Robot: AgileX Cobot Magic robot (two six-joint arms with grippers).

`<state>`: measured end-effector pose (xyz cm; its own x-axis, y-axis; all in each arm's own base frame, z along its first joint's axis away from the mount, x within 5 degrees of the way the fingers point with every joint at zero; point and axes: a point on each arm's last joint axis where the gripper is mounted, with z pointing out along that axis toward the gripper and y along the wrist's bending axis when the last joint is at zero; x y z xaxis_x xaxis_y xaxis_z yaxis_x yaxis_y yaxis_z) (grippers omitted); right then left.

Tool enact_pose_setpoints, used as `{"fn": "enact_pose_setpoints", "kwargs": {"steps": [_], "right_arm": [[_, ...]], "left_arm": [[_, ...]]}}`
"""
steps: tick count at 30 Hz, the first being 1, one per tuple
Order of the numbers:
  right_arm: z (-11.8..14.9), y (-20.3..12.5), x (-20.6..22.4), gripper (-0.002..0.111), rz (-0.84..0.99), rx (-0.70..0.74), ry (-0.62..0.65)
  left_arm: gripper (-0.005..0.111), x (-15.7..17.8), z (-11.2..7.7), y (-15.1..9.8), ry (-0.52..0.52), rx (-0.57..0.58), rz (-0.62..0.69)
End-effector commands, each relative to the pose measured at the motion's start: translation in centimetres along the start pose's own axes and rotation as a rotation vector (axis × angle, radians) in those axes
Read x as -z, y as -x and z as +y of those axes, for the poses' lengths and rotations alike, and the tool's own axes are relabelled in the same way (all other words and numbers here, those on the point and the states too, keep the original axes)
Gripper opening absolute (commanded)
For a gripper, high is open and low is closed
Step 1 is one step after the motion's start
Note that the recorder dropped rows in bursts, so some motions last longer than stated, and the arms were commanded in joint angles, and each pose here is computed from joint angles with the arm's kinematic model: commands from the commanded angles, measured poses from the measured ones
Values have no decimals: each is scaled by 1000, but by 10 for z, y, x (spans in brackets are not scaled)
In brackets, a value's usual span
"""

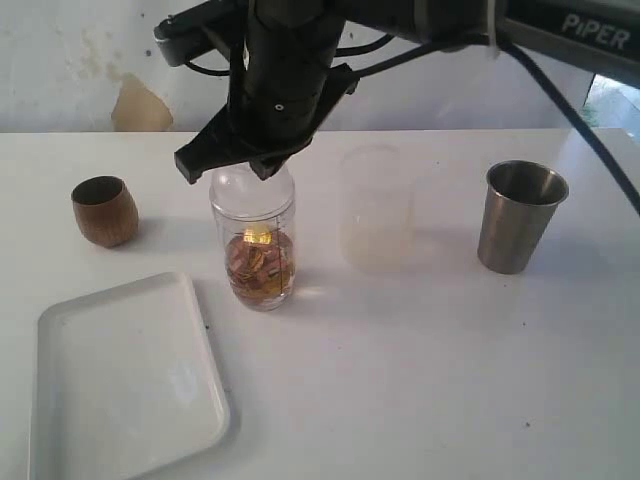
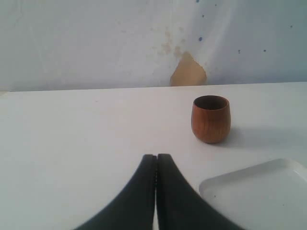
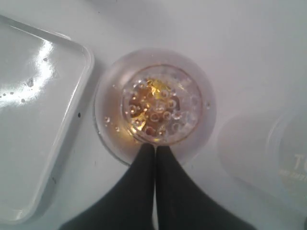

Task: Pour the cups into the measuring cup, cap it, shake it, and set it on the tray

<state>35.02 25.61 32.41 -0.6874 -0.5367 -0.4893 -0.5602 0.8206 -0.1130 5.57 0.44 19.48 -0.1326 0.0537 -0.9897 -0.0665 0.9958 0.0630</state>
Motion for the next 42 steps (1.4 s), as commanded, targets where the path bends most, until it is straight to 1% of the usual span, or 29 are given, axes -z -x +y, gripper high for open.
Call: {"fn": "enact_pose_setpoints", "kwargs": {"steps": [1, 7, 9, 13, 16, 18, 21, 24, 28, 42], "right_arm": [[-2, 0, 0, 0, -6, 10, -29], [-3, -3, 2, 0, 24, 9, -32], [-4, -1, 13, 0, -12, 5, -31], [-7, 9, 37, 0, -162, 0, -25], [-7, 16, 43, 0, -252, -17, -17], [-6, 20, 39, 0, -279, -30, -16], [-4, 21, 26, 0, -268, -37, -13], [-2, 17, 5, 0, -193, -32, -17], [-1, 13, -8, 0, -134, -29, -20], [1, 10, -14, 0, -102, -35, -14]], "left_arm": [[1, 0, 0, -1, 2, 0, -5], [1, 0, 0, -1, 2, 0, -5], [1, 0, 0, -1, 2, 0, -5], [1, 0, 0, -1, 2, 0, -5], [1, 0, 0, -1, 2, 0, -5], [1, 0, 0, -1, 2, 0, -5], [1, 0, 0, -1, 2, 0, -5], [1, 0, 0, -1, 2, 0, -5], [1, 0, 0, -1, 2, 0, -5], [1, 0, 0, -1, 2, 0, -5]]}}
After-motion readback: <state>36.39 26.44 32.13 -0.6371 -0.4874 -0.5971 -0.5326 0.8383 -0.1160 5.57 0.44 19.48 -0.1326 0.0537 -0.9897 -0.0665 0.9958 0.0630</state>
